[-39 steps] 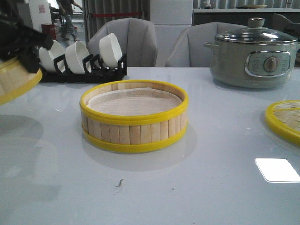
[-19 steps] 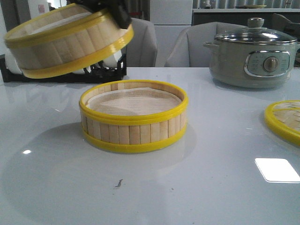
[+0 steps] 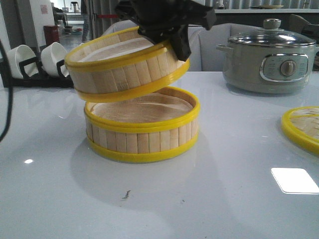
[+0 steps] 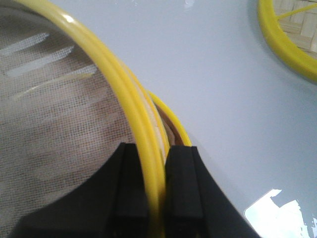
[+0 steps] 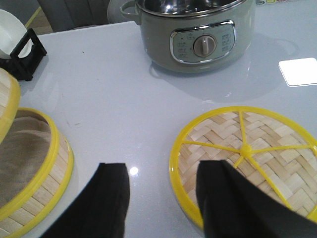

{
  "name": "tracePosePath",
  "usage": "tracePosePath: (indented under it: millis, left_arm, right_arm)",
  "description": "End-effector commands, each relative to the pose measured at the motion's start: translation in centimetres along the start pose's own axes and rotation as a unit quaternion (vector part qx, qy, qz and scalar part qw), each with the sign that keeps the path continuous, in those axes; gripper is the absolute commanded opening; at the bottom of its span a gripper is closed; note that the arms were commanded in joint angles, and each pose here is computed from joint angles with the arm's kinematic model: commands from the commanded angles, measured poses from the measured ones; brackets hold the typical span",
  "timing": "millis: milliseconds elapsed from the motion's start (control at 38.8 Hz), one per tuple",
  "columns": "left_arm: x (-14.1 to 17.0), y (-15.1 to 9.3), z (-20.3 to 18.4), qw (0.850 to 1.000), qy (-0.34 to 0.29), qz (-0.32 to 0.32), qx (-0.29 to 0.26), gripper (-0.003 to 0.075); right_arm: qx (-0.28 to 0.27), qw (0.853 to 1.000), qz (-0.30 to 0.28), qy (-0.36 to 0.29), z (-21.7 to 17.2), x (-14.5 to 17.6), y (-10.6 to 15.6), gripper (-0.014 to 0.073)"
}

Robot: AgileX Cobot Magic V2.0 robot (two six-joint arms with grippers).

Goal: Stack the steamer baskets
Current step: 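Lift the basket with the left gripper and carry it over the center basket, then lower the held basket onto the center basket and seat it with the left gripper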

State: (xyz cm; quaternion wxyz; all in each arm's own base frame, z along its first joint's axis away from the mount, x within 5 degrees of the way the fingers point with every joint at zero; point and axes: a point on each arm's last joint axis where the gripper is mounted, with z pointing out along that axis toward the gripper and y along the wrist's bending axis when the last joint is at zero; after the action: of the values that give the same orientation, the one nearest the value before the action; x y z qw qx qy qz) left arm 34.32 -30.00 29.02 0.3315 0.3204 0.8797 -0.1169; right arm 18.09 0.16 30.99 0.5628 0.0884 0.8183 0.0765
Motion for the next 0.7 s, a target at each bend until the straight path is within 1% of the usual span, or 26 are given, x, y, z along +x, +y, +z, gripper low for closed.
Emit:
tracePosePath:
  millis: [0, 335, 670]
  left_arm:
    - [-2.8, -0.5, -2.6, 0.997, -0.073, 0.011, 0.007, 0.0088]
    - [-1.9, -1.0, 0.4, 0.999, -0.038, 0.001, 0.020, 0.0088]
    - [-1.1, -3.7, 2.2, 0.999, -0.025, 0.020, 0.043, 0.0088]
  right_arm:
    - [-0.004, 0.998, -0.007, -0.057, -0.5, -1.9, 0.2, 0.0434]
    - [-0.004, 0.998, -0.007, -0.058, -0.5, -1.9, 0.2, 0.0434]
    - [-0.004, 0.998, -0.007, -0.058, -0.5, -1.9, 0.2, 0.0434]
